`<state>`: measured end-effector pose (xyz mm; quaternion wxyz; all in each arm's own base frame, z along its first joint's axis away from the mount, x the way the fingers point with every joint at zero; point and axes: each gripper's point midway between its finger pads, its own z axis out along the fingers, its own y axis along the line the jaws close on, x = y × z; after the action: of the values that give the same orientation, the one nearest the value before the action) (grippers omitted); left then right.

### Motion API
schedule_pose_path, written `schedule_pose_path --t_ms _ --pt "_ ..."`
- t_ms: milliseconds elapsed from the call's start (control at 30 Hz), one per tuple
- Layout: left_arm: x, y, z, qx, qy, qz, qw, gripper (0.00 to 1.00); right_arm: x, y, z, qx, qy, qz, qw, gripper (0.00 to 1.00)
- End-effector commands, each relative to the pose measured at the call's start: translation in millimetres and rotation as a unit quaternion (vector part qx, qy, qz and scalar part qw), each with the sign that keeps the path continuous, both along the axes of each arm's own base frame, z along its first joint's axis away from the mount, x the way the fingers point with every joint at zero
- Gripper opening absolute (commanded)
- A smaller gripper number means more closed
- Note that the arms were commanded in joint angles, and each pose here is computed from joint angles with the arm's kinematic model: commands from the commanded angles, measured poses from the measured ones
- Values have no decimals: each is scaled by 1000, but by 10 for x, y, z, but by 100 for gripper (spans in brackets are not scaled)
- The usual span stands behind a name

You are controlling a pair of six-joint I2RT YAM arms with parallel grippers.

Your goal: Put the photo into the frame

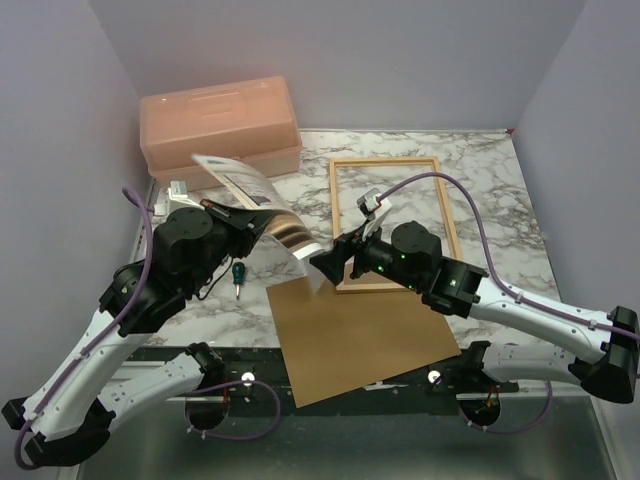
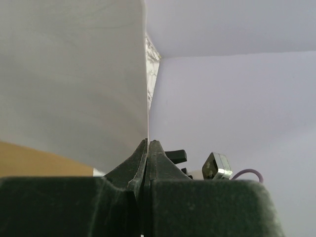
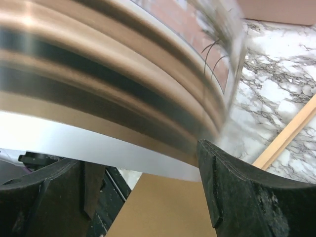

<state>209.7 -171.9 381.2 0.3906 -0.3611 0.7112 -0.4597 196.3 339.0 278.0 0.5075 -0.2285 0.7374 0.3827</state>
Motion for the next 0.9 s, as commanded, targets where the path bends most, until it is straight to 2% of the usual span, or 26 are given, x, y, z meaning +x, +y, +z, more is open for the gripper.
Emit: schedule_pose_path --t_ms 0,200,400,600,700,867 --pt "-17 11 23 -23 8 1 1000 0 -39 52 112 31 -6 5 999 81" --pt "26 -34 30 -29 11 -5 1000 0 -59 101 75 18 -6 5 1000 84" --pt "-17 -180 53 -58 15 -41 997 0 165 -45 -22 2 -16 -77 997 80" --pt "-46 -131 45 -61 18 -36 997 0 265 -318 62 26 -21 -145 989 51" --pt "-47 -108 21 -65 21 -32 997 0 243 -394 117 39 -23 -151 988 43" --pt "-52 -129 4 -75 22 -38 996 0 180 -408 196 54 -28 -135 989 34"
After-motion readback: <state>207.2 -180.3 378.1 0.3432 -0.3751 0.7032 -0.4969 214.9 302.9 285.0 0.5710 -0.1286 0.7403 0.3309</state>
